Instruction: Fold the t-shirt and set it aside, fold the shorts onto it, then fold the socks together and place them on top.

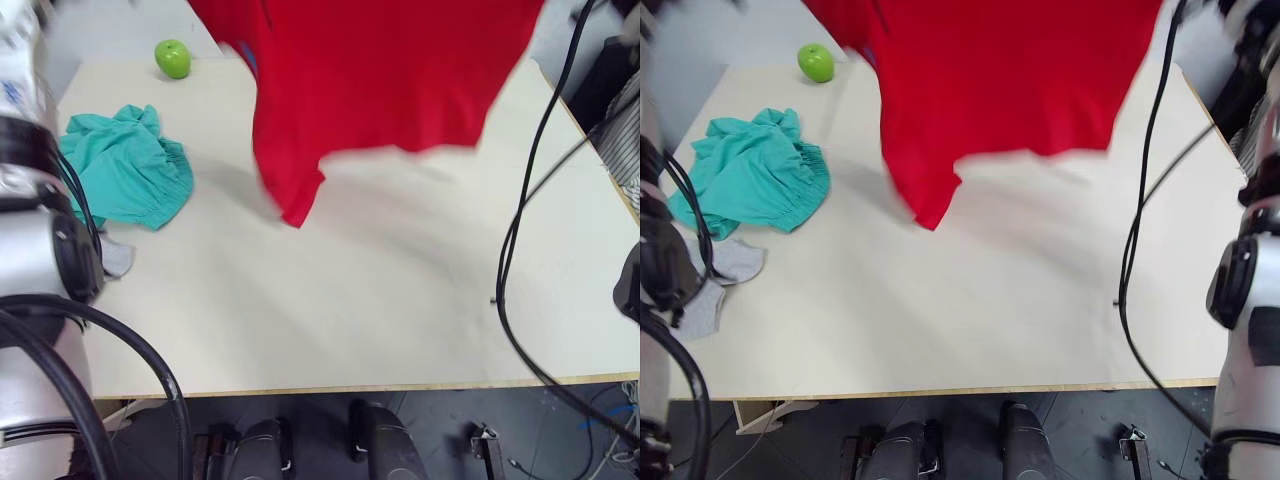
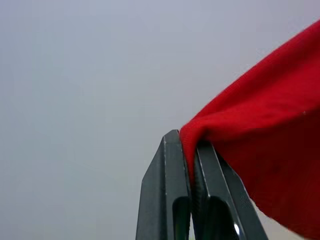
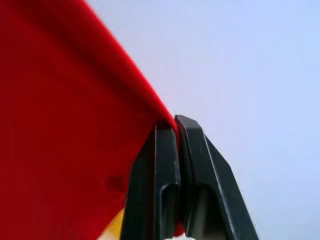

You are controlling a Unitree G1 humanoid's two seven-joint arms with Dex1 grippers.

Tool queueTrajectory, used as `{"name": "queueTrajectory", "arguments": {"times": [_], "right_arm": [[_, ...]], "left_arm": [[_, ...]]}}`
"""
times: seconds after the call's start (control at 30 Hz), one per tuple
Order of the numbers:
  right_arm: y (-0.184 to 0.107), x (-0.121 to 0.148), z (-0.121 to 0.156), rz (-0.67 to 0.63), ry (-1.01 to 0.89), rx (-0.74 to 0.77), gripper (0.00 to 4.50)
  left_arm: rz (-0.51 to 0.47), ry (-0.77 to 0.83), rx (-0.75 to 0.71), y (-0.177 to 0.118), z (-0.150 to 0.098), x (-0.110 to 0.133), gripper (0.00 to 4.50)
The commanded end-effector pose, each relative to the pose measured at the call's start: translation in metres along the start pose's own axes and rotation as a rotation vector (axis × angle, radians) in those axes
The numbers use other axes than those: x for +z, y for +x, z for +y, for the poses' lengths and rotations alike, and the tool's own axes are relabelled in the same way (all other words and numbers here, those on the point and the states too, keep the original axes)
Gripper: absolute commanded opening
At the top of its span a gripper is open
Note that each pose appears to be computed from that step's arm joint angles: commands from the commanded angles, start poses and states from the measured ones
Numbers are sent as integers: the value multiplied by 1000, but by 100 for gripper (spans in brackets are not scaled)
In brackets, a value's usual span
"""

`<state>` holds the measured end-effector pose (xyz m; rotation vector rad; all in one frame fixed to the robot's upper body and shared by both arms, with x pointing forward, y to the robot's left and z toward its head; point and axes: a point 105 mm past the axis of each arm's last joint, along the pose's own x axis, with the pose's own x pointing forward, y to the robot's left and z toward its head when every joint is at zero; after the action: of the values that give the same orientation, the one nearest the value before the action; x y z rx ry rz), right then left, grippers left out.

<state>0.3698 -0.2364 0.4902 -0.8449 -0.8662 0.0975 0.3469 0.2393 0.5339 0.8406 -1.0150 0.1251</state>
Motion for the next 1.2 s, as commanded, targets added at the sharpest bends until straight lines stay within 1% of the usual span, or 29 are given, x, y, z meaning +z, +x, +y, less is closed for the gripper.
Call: {"name": "queueTrajectory", "arguments": {"times": [0.03, 0.07, 0.13, 0.2, 0.23, 0.3, 0.33, 0.37, 0.43, 0.47, 0.5, 0.53, 0.57, 0.6, 0.63, 0.7, 0.73, 0.87, 0.9, 0.93, 1.0, 1.2], "right_arm": [[-14, 8, -25, -35, -191, -71, 0], [-17, 2, -19, -24, -194, -42, 0], [-25, -13, -6, 0, -160, 6, 0], [-38, -36, 21, 52, -171, 127, 0], [-51, -50, 42, 79, -183, 215, 0], [-67, -65, 63, 110, -164, 306, 0], [-89, -84, 89, 162, -148, 431, 0], [-111, -96, 112, 199, -124, 544, 0], [-153, -111, 145, 255, -58, 707, 0], [-170, -112, 155, 266, -45, 771, 0], [-181, -111, 161, 273, -36, 812, 0], [-197, -113, 169, 308, 8, 851, 0], [-210, -111, 176, 321, 45, 870, 0], [-224, -108, 183, 338, 79, 907, 0], [-236, -106, 188, 360, 100, 947, 0], [-258, -104, 196, 400, 125, 1016, 0], [-270, -105, 198, 449, 157, 1045, 0], [-296, -99, 203, 526, 229, 1136, 0], [-309, -100, 202, 603, 257, 1197, 0], [-319, -99, 201, 650, 274, 1251, 0], [-331, -98, 198, 735, 315, 1288, 0], [-348, -76, 199, 818, 447, 1384, 0]], "left_arm": [[-96, 117, 79, -12, 38, 15, 3], [-121, 153, 20, -17, 31, 16, 3], [-147, 157, -124, -28, 12, 10, 3], [-160, 189, -262, -47, -9, -1, 3], [-135, 164, -403, -66, -30, -15, 3], [-108, 120, -578, -94, -54, -29, 3], [-42, 53, -738, -128, -74, -44, 3], [8, 11, -855, -156, -87, -51, 3], [152, -152, -1068, -213, -111, -54, 3], [200, -164, -1136, -233, -118, -52, 3], [233, -172, -1178, -246, -121, -49, 3], [307, -237, -1240, -267, -127, -47, 3], [363, -259, -1305, -287, -132, -43, 3], [446, -315, -1359, -306, -135, -40, 3], [524, -365, -1391, -320, -136, -37, 3], [605, -387, -1435, -335, -136, -30, 3], [645, -419, -1443, -341, -136, -26, 3], [726, -496, -1475, -356, -139, -13, 3], [744, -506, -1485, -358, -139, -11, 3], [760, -518, -1491, -360, -139, -10, 3], [771, -521, -1497, -361, -139, -9, 3], [785, -590, -1539, -364, -147, 1, 3]]}}
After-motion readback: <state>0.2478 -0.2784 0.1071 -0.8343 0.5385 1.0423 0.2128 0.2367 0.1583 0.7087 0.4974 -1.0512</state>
